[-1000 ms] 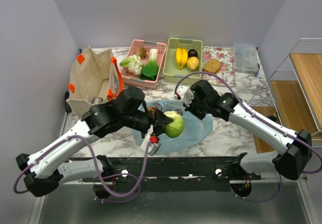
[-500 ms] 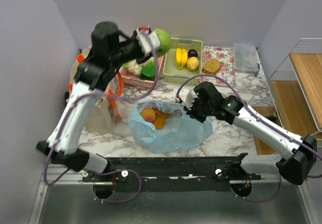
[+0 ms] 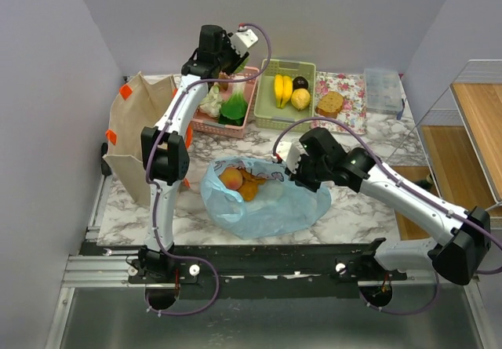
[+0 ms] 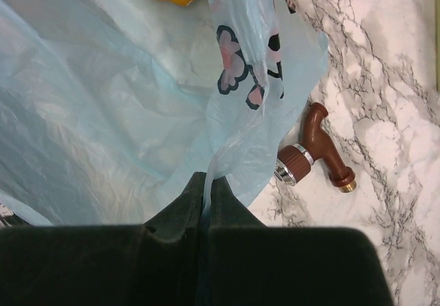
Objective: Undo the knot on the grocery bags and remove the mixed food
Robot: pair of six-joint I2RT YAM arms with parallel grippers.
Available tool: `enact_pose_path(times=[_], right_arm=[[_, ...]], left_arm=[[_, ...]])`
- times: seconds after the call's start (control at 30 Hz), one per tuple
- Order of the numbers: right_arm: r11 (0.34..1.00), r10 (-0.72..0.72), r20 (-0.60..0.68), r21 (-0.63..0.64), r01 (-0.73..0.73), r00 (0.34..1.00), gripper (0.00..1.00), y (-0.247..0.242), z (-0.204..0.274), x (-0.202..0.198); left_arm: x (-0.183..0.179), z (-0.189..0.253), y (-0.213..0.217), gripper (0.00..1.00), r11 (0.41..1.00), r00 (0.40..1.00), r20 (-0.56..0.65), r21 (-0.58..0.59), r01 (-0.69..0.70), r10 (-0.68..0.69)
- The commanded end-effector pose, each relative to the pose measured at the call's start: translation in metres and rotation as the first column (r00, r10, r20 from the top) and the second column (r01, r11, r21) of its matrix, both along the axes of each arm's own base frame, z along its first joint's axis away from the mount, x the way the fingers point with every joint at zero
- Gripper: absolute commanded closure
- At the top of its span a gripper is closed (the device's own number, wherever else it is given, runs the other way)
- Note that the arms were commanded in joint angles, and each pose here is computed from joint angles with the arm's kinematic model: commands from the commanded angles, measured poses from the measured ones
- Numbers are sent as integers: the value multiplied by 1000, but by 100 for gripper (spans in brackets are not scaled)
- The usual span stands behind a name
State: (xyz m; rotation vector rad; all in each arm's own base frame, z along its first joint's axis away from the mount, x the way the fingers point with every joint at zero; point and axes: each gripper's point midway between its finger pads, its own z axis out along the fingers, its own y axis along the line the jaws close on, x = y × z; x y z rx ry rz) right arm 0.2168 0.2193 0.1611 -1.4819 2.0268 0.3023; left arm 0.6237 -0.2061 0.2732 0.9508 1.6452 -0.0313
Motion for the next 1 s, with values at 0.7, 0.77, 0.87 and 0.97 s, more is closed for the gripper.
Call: enact_pose_path(times=[0.7, 0.77, 0.87, 0.97], right_arm=[[998, -31, -46, 52, 33, 998, 99, 24, 11, 10], [998, -30, -55, 62, 33, 998, 99, 28, 10, 11], [994, -40, -73, 97, 47, 997, 99, 35, 14, 11], [988, -51, -88, 138, 63, 995, 99, 41, 19, 10]], left_arm=[[-53, 63, 13, 1, 996, 996, 56, -47, 71, -68], [-92, 102, 7, 2, 982, 987, 84, -122, 145, -136], [-184, 143, -11, 8, 902, 920, 125, -187, 390, -372], [-294, 153, -21, 24, 794, 785, 190, -44, 606, -589]])
